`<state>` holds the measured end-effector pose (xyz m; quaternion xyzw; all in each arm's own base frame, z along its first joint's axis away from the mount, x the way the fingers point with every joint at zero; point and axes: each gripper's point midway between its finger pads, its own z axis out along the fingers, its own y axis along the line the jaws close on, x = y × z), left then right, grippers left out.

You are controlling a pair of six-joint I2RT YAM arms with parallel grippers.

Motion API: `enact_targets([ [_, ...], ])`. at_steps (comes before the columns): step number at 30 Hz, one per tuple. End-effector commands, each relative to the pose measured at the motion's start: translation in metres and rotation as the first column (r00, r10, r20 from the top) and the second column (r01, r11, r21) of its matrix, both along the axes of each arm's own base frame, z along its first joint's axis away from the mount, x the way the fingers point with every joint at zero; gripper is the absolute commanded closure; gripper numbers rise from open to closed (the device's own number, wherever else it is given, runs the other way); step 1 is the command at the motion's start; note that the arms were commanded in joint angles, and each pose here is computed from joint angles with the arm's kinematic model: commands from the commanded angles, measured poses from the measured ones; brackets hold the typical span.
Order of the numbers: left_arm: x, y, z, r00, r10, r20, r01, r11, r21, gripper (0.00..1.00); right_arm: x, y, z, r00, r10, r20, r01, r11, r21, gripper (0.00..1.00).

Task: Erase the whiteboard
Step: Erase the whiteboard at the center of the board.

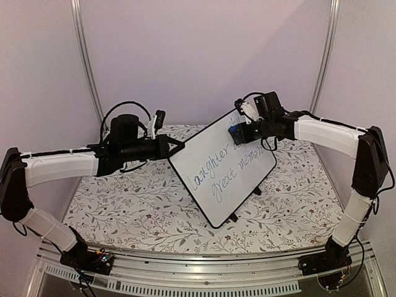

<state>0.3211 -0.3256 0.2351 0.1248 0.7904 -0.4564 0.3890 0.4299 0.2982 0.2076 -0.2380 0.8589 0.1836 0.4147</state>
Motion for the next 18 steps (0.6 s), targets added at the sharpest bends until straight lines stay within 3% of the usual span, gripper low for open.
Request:
enact_targets([
  [1,-0.027,-0.017,0.02,0.989,-0.138,0.053,0.14,0.99,-0.033,1.0,-0.018,-0.008,-0.021,0.998,0.039,-0.057,-0.041,0.998,-0.05,0.83],
  [8,-0.029,-0.018,0.021,0.988,-0.148,0.049,0.15,0.988,-0.041,1.0,-0.025,-0.013,-0.037,0.996,0.031,-0.083,-0.035,0.998,-0.056,0.83],
  [18,-0.03,-0.021,0.016,0.987,-0.155,0.041,0.157,0.987,-0.034,1.0,0.007,0.002,0.004,1.0,0.013,0.017,-0.013,1.0,-0.015,0.83],
])
